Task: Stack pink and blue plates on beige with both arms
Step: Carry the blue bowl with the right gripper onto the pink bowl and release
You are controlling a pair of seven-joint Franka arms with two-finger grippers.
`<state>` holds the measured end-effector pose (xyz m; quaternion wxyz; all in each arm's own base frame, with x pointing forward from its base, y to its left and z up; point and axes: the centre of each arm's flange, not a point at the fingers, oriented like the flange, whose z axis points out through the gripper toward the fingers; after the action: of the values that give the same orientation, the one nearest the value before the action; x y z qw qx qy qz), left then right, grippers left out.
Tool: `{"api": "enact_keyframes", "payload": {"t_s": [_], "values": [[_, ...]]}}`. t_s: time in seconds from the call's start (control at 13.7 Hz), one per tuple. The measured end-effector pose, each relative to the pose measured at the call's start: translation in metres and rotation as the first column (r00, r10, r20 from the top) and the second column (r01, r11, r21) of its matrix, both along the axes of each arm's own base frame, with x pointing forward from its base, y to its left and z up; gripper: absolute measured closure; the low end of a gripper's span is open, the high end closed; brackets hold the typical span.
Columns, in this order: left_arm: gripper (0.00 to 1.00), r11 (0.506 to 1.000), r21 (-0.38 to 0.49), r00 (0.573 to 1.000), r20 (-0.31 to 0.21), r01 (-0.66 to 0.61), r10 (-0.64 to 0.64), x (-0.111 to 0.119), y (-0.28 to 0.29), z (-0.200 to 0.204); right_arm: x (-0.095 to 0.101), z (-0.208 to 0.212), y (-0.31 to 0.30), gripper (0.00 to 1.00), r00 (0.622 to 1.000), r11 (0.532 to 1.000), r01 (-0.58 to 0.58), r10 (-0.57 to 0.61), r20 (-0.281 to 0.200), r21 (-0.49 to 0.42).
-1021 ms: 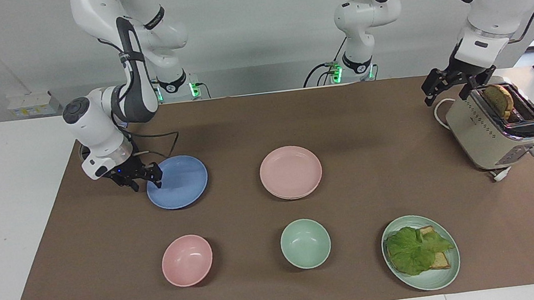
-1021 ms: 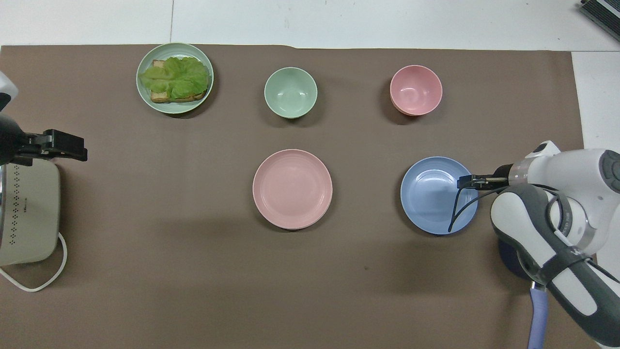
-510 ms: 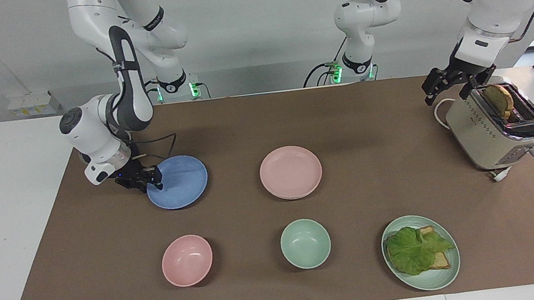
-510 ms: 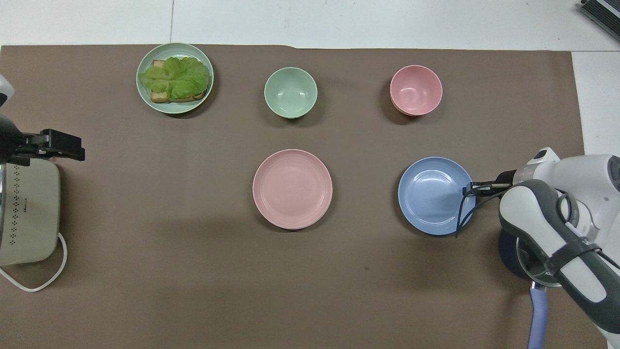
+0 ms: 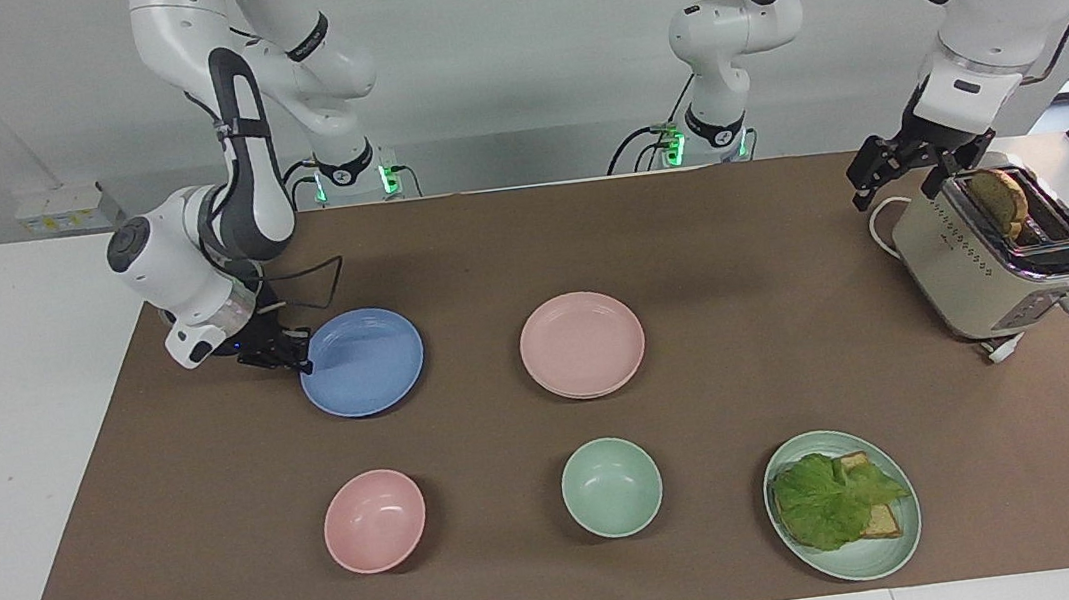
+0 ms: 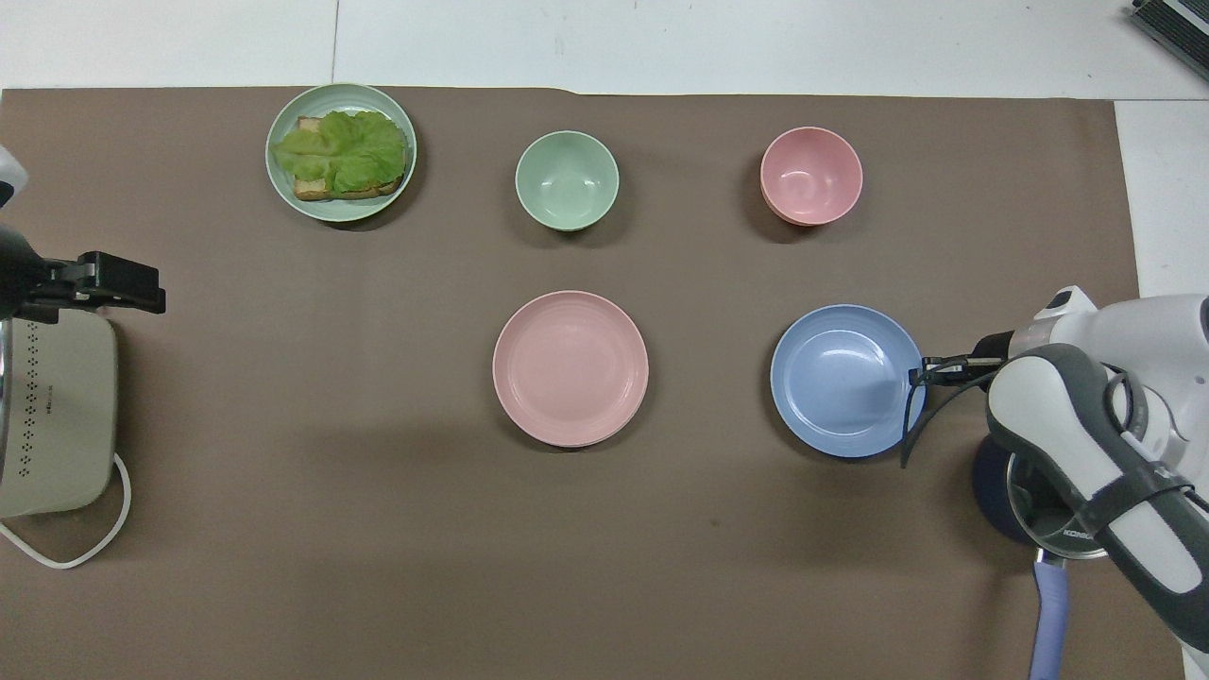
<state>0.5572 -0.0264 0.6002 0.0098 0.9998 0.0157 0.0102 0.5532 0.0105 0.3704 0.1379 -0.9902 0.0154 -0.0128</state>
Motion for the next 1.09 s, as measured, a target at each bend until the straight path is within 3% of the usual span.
{"api": "enact_keyframes", "payload": {"t_s": [0.15, 0.29, 0.51, 1.09], "values": [[0.00, 1.000, 0.000, 1.000, 0.000, 0.000, 0.000, 0.000, 0.000, 0.000, 0.002, 0.021, 0.075, 0.96, 0.999, 0.999, 0.037, -0.037, 0.009, 0.006], [0.00, 1.000, 0.000, 1.000, 0.000, 0.000, 0.000, 0.000, 0.000, 0.000, -0.003, 0.031, 0.153, 0.96, 0.993, 0.995, 0.099, -0.101, 0.056, 0.027], [0.00, 1.000, 0.000, 1.000, 0.000, 0.000, 0.000, 0.000, 0.000, 0.000, -0.015, 0.021, 0.236, 0.96, 0.986, 0.987, 0.149, -0.153, 0.065, 0.066], [0.00, 1.000, 0.000, 1.000, 0.000, 0.000, 0.000, 0.000, 0.000, 0.000, -0.010, -0.031, 0.277, 0.96, 0.986, 0.984, 0.167, -0.169, 0.017, 0.062]]}}
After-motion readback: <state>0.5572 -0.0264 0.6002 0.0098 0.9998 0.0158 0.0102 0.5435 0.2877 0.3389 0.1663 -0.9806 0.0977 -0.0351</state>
